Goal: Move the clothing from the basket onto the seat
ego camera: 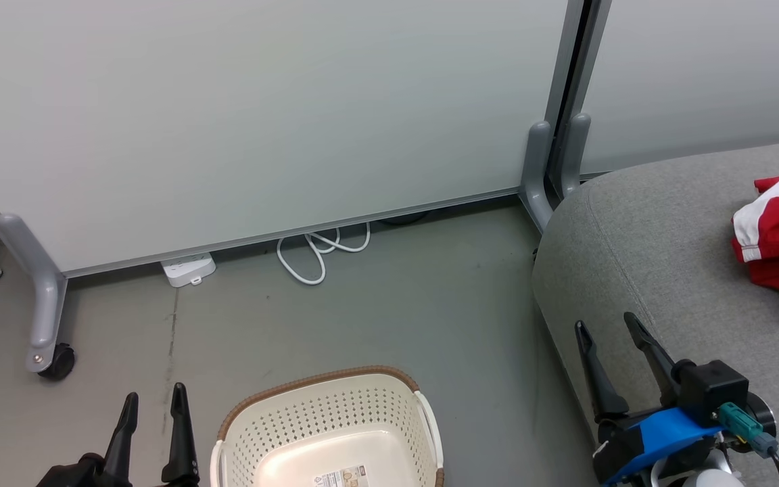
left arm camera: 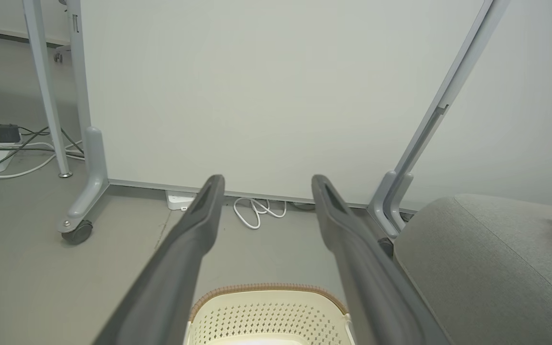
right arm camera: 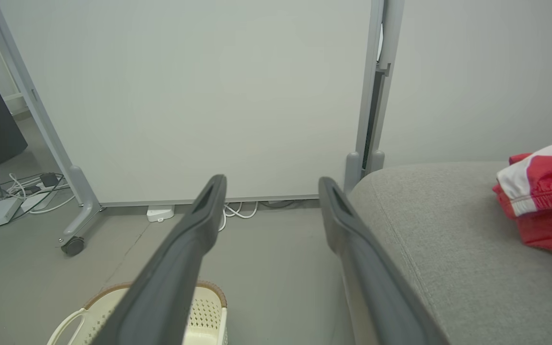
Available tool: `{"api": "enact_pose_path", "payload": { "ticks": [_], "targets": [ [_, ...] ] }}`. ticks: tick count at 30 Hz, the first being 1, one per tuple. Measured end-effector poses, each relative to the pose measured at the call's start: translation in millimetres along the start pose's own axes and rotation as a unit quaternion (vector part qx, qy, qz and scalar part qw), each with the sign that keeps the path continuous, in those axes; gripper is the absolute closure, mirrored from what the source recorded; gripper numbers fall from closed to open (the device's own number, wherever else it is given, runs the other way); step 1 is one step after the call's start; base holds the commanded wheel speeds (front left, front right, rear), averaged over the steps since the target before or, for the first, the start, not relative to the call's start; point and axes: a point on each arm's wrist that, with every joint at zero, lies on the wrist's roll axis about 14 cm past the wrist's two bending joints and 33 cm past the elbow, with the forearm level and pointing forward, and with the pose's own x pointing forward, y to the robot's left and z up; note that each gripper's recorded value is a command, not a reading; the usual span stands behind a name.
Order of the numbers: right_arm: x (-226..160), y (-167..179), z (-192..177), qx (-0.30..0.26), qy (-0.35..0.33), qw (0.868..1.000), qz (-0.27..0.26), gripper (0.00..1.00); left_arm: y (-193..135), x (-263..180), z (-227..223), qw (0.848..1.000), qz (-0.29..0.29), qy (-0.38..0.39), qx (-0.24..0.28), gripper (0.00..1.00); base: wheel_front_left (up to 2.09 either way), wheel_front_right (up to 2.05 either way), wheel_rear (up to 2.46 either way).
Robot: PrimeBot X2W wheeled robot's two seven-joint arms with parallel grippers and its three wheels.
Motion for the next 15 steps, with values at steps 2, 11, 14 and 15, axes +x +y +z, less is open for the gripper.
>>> {"api": "enact_pose_path", "payload": {
  "ticks": [2,11,14,15],
  "targets": [
    [0.1,1.3,-0.7,0.002,0.001,1.000,0.002,0.00,-0.3,-0.1,-0.7,1.000,0.000,0.001,0.000,0.00,0.00,0.00,0.00],
    [0.4,4.9,-2.4,0.009,0.003,1.000,0.006,0.00,-1.9,-0.5,-2.8,1.000,-0.002,0.004,-0.001,0.00,0.00,0.00,0.00],
    [0.3,5.4,-3.7,0.010,0.005,1.000,0.007,1.00,-2.2,-1.2,-4.6,1.000,-0.002,0.007,-0.002,1.00,0.00,0.00,0.00],
    [-0.3,5.3,-6.5,0.011,0.009,1.000,0.006,1.00,-1.8,-2.1,-7.7,1.000,0.000,0.012,-0.003,1.00,0.00,0.00,0.00]
  ]
}}
